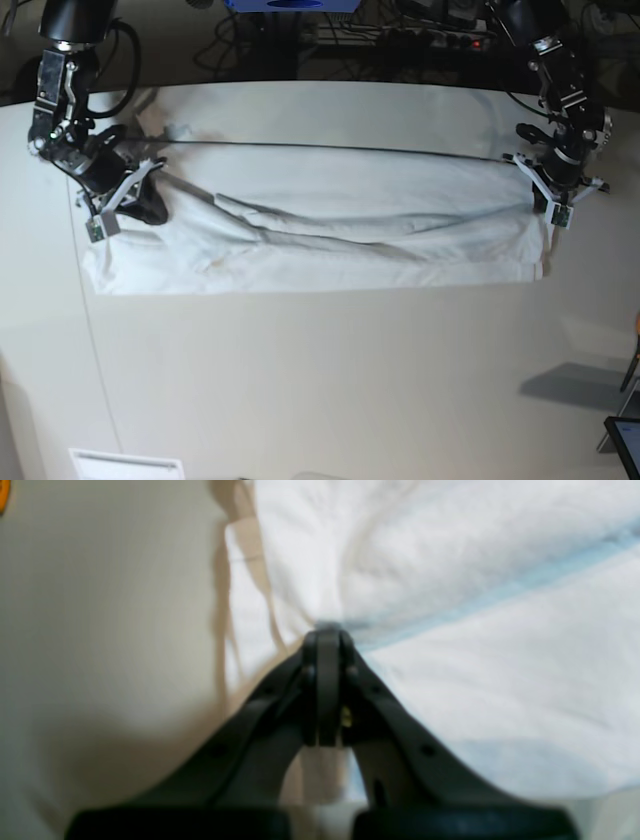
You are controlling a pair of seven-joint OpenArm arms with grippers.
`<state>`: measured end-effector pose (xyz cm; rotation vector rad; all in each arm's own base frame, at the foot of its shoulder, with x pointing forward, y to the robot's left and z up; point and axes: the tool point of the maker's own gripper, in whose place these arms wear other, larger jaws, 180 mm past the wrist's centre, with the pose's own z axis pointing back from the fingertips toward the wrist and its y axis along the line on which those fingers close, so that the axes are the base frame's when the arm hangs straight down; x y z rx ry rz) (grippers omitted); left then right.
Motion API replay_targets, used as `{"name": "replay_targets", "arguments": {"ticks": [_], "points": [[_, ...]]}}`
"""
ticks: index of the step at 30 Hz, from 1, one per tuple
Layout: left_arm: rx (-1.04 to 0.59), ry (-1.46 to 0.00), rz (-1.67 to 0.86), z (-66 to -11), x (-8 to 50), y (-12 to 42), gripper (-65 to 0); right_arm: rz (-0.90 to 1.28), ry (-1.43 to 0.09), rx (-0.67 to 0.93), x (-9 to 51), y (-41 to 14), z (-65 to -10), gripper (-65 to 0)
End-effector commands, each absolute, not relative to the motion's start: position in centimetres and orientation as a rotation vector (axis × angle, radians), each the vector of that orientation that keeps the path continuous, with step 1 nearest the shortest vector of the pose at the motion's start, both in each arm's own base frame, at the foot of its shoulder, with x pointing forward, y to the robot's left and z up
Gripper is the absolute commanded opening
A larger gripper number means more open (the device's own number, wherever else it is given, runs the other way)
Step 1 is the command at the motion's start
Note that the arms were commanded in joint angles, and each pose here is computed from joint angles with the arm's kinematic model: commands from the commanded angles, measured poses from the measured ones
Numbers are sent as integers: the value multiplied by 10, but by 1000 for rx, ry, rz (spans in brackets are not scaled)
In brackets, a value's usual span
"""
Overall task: Fold the T-shirt properly
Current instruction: 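Hold both strip ends and pull them apart to flatten the strip, then release the strip end with the left gripper and regrasp its end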
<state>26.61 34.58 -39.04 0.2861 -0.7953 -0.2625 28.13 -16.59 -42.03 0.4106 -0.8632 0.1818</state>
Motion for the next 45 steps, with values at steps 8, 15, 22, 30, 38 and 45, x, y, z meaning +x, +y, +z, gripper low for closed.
{"name": "replay_targets", "arguments": {"ticks": [8, 15, 22, 30, 38, 45], "points": [[379, -896, -300, -343, 281, 355, -650, 197, -772, 310, 272, -186, -436, -646], [478, -887, -139, -315, 260, 408, -647, 198, -767, 313, 270, -184, -437, -646], [367, -902, 46, -286, 250, 453, -598, 199, -764, 316, 270, -184, -438, -644], [219, -989, 114, -282, 256, 458, -321, 201, -764, 317, 269, -183, -438, -643], [-18, -1023, 310, -312, 253, 471, -264, 201, -763, 318, 269, -183, -438, -643], [-118, -1035, 372, -311, 251, 472, -168, 201, -763, 318, 269, -183, -438, -643]]}}
